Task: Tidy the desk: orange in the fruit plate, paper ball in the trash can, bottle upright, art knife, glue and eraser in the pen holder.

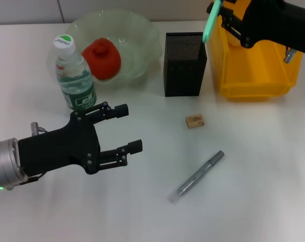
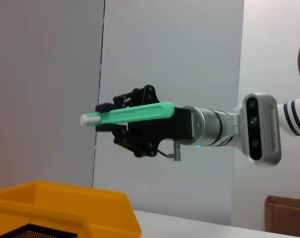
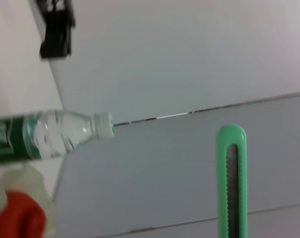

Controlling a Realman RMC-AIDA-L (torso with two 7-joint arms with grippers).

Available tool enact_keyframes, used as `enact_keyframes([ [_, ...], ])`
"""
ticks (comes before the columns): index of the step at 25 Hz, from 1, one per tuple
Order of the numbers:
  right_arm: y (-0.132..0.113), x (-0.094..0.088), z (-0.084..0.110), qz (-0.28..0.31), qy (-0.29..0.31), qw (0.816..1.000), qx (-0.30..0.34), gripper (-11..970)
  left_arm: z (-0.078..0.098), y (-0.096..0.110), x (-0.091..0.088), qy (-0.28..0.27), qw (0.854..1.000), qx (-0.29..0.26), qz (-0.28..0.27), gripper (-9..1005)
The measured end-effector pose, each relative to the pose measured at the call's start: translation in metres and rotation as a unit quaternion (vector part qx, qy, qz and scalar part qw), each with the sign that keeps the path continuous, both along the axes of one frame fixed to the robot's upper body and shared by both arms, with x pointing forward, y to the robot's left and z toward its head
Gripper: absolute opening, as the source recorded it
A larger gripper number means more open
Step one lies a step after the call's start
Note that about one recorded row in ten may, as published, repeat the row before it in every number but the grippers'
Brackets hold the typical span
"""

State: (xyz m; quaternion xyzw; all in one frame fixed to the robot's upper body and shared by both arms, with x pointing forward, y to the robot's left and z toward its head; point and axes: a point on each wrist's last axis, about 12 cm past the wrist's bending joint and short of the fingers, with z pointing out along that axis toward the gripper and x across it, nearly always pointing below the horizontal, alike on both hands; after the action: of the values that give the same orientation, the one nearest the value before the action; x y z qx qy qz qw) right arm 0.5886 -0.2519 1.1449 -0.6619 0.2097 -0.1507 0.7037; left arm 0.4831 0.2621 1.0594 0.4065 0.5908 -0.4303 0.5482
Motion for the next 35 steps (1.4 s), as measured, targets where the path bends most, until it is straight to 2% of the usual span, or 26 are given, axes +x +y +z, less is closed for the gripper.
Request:
enact_keyframes([
  [2,0.004,-0.001,0.0,-0.01,-0.076,0.997,-0.031,174,-0.001,-0.001,-0.001,-0.009,1.0,0.001,-0.001,792],
  [3,0.004,-0.001,0.0,-0.01,-0.076,0.997,-0.031,173,-0.001,-0.001,-0.001,-0.009,1.0,0.001,-0.001,792],
  [6,0.011,0.003,-0.005,-0.042,-0.15,0.985,-0.072,173,-0.002,-0.003,-0.003,-0.019,1.0,0.003,0.001,792],
  [10,0.02,0.006,-0.013,-0.07,-0.213,0.967,-0.119,174,-0.005,-0.005,-0.004,-0.025,1.0,0.004,0.007,792],
  [18,0.024,0.01,-0.021,-0.119,-0.34,0.909,-0.21,174,-0.007,-0.005,-0.007,-0.035,0.999,0.003,0.016,792],
  [23,0.021,0.01,-0.024,-0.135,-0.379,0.88,-0.251,173,-0.007,-0.005,-0.007,-0.041,0.999,0.004,0.021,792],
  [24,0.02,0.011,-0.027,-0.137,-0.39,0.87,-0.27,173,-0.007,-0.005,-0.007,-0.043,0.999,0.004,0.022,792],
  [35,0.031,0.021,-0.036,-0.147,-0.409,0.837,-0.332,173,-0.01,-0.004,-0.011,-0.054,0.998,0.008,0.028,792],
])
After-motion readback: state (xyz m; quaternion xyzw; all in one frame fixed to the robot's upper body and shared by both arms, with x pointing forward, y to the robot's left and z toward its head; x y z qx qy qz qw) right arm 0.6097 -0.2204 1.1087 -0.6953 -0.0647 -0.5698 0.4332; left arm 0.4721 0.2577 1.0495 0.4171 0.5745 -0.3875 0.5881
